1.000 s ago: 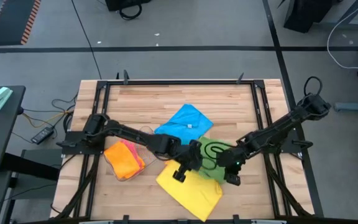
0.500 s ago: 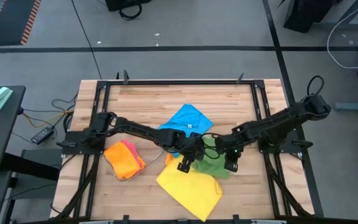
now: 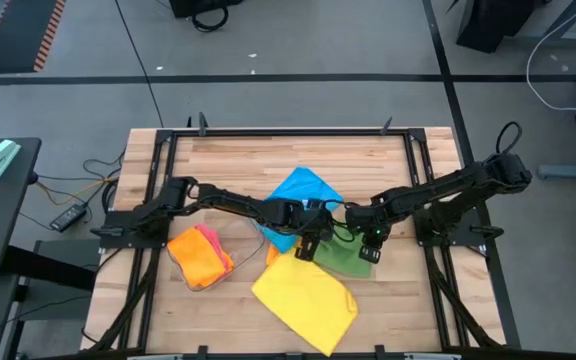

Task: Fold microfiber towels
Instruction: Fold the green microfiber cloth

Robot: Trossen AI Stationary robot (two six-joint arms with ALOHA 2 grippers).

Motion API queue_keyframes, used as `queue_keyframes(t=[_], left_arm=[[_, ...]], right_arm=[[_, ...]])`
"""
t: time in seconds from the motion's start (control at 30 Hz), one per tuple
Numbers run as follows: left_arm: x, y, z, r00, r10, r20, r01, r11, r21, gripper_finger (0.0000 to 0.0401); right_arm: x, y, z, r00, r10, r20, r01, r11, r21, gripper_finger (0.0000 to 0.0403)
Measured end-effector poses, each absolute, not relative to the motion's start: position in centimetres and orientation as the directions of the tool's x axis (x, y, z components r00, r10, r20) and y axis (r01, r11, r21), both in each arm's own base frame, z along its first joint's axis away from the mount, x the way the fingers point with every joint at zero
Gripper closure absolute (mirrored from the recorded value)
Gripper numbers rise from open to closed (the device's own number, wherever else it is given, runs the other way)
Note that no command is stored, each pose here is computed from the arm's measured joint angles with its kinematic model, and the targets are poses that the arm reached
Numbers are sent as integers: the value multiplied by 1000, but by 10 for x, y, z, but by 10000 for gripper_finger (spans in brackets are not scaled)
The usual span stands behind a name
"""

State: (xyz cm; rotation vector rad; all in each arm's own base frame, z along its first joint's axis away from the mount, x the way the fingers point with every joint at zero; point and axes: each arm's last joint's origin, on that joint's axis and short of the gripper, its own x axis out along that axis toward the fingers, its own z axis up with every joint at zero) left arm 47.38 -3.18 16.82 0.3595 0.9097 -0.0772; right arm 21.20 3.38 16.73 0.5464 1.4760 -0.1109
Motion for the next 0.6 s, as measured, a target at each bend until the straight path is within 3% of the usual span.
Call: queue_keyframes(t=[0.23,0.4,0.6], left_arm=[[477,-19,162,615,106,-781,186,943,274,379],[477,-18,160,607,114,-786,176,946,274,370],[476,-14,160,596,223,-771,117,926,358,307]], right_arm=[[210,27,166,94,226,-969,367,897,245,384],[210,24,165,98,210,-973,343,910,232,324],[205,8,173,24,194,-981,374,908,188,253]])
